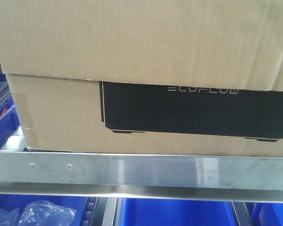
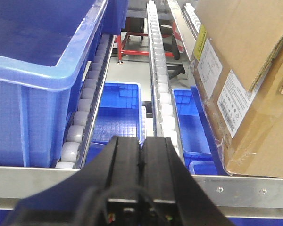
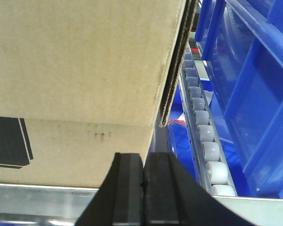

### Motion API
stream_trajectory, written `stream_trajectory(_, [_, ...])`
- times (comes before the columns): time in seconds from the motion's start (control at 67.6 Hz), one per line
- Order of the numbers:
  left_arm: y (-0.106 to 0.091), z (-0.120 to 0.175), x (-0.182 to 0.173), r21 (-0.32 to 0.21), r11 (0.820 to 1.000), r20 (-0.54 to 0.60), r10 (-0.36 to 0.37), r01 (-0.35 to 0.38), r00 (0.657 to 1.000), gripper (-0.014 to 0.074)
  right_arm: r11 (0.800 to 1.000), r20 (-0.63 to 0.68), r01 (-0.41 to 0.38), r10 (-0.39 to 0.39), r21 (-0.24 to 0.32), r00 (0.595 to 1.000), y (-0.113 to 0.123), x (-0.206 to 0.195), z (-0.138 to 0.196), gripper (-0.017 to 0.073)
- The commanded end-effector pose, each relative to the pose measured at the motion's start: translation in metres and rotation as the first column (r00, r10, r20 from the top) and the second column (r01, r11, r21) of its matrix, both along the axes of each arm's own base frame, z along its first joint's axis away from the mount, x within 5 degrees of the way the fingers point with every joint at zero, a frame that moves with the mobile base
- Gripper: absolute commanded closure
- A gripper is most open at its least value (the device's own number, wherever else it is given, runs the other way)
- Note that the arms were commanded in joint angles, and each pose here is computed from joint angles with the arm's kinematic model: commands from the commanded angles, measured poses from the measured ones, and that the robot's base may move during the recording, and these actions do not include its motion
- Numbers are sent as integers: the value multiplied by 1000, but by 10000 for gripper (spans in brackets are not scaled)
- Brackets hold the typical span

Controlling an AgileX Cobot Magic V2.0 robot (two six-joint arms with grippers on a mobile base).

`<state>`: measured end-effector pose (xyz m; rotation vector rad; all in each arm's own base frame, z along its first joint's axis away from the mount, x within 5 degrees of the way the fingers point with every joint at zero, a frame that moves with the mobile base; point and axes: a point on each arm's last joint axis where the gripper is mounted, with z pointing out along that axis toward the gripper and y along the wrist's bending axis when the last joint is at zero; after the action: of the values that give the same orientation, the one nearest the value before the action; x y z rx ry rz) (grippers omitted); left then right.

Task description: Grab box from left shelf to table start

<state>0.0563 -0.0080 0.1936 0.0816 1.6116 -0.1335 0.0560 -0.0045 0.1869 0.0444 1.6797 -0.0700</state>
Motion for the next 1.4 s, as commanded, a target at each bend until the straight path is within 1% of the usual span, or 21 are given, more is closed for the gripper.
stream_trajectory(0.0, [0,10,-1,-18,1000,104,3,-1,995,692,1000,88,-1,2,-11,996,0,0,7,503])
stream_trajectory(0.473, [1,10,-1,-18,1000,106,3,-1,994,692,1000,88,-1,2,-11,996,0,0,7,503])
stream_trajectory(0.562, [1,12,-2,-38,999,124,5,-1,992,692,1000,88,-1,2,-11,996,0,0,7,503])
stream_trajectory(0.636, [1,16,-2,-68,998,161,12,-1,987,692,1000,89,-1,2,-11,996,0,0,7,503])
stream_trajectory(0.695, [2,18,-2,-72,997,190,16,-3,982,692,1000,88,-1,2,-11,996,0,0,7,503])
stream_trajectory(0.769, [3,25,-3,-101,995,256,30,-4,966,692,1000,88,-1,2,-11,996,0,0,7,503])
stream_trajectory(0.828, [5,36,-6,-140,990,347,53,-4,936,692,1000,88,-1,2,-11,996,0,0,7,503])
stream_trajectory(0.902, [7,53,-11,-156,988,447,71,-1,892,692,1000,88,-1,2,-11,996,0,0,7,503])
stream_trajectory(0.961, [7,71,-16,-157,988,474,68,8,878,692,1000,88,-1,2,-11,996,0,0,7,503])
stream_trajectory(0.991, [6,80,-18,-146,989,469,59,11,881,692,1000,88,-1,2,-11,996,0,0,7,503])
stream_trajectory(1.006, [6,83,-18,-138,990,453,52,13,890,692,1000,88,-1,2,-11,996,0,0,7,503])
stream_trajectory(1.065, [5,103,-22,-94,995,427,29,12,904,692,1000,88,-1,2,-11,996,0,0,7,503])
stream_trajectory(1.109, [4,112,-23,-73,997,381,14,15,925,692,1000,88,-1,2,-11,996,0,0,7,503])
stream_trajectory(1.153, [3,127,-26,-66,998,344,4,20,939,691,1000,88,-1,2,-11,996,0,0,7,503])
stream_trajectory(1.168, [3,133,-27,-66,998,349,3,21,937,691,1000,88,-1,2,-11,996,0,0,7,503])
stream_trajectory(1.301, [2,172,-24,-48,998,254,-17,30,967,686,1000,88,-1,2,-11,996,0,0,7,503])
stream_trajectory(1.39, [-1,189,-14,-50,998,173,-32,41,984,683,1000,88,-1,2,-11,996,0,0,7,503])
